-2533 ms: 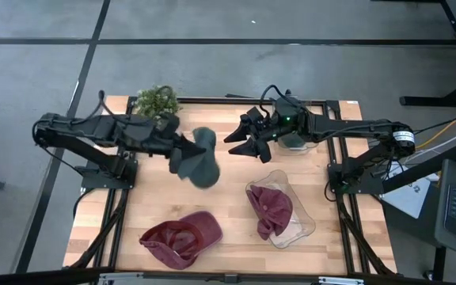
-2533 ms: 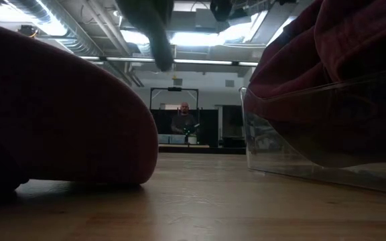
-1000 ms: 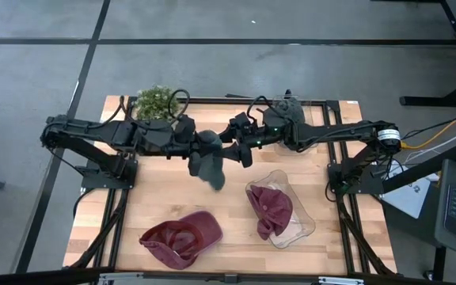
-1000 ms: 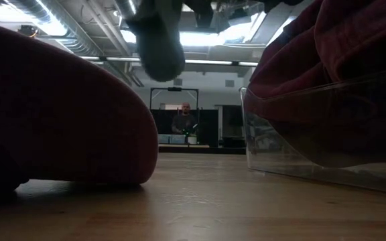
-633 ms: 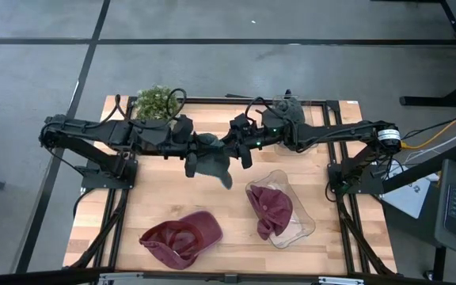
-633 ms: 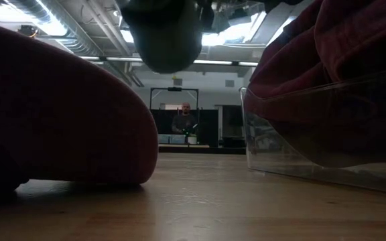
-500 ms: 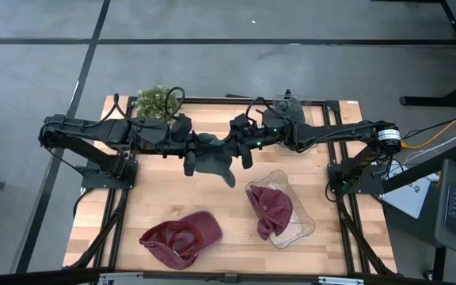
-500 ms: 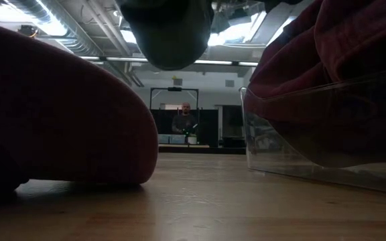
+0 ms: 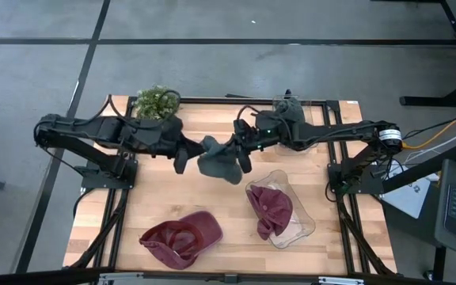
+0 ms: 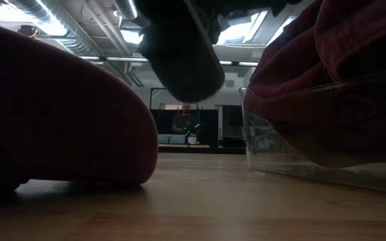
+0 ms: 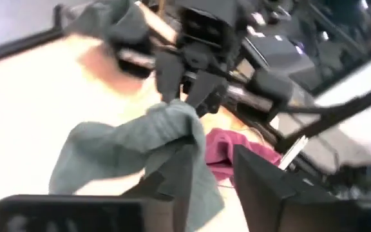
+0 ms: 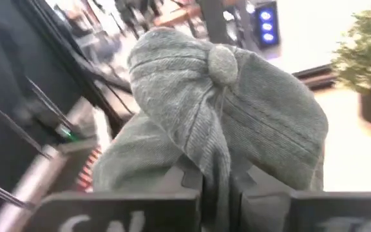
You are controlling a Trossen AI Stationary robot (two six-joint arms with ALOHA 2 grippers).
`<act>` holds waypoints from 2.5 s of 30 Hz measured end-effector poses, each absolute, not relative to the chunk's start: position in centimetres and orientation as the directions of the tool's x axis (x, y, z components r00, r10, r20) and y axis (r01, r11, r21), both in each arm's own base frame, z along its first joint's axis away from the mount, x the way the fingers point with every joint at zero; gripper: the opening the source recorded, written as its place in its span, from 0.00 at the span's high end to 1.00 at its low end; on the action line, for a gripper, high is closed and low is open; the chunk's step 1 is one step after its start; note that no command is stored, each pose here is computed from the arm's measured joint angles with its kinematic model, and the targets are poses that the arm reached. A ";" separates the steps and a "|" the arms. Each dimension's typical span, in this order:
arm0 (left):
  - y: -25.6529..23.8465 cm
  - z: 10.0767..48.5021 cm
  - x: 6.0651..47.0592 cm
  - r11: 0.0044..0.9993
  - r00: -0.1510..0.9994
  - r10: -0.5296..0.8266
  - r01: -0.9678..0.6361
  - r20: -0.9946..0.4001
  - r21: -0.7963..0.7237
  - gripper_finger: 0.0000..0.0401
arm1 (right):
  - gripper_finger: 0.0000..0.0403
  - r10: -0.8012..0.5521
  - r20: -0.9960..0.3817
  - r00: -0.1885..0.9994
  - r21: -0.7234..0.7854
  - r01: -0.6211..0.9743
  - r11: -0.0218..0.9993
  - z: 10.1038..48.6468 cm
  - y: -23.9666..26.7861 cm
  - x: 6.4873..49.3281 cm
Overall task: Pick & Place hat
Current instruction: Put the black cap into the top transparent bin
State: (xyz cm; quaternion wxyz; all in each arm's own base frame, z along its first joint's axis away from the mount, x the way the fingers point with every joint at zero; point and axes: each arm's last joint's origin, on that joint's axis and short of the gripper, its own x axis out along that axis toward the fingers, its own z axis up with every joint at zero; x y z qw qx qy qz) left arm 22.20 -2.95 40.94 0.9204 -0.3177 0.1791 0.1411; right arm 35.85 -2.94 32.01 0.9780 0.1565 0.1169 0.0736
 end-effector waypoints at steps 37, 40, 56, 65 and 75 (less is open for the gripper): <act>-0.3 36.8 26.4 0.134 0.760 0.202 -0.646 -0.617 -0.752 0.57 | 0.95 -0.239 -0.359 0.902 -0.597 -0.025 0.802 31.4 0.9 35.5; -0.3 36.7 26.4 0.113 0.756 0.186 -0.651 -0.627 -0.751 0.56 | 0.95 -0.242 -0.357 0.902 -0.596 -0.020 0.803 31.4 0.7 35.5; 0.7 37.0 27.5 0.150 0.792 0.241 -0.601 -0.561 -0.785 0.57 | 0.95 -0.207 -0.300 0.931 -0.585 -0.008 0.811 32.0 0.4 35.8; 0.4 36.9 27.4 0.228 0.792 0.206 -0.610 -0.574 -0.759 0.84 | 0.95 -0.212 -0.302 0.930 -0.565 0.005 0.825 32.0 0.3 35.8; 0.5 37.7 26.5 0.345 0.806 0.223 -0.591 -0.548 -0.729 0.94 | 0.84 -0.169 -0.310 0.936 -0.443 0.015 0.896 31.9 0.4 35.8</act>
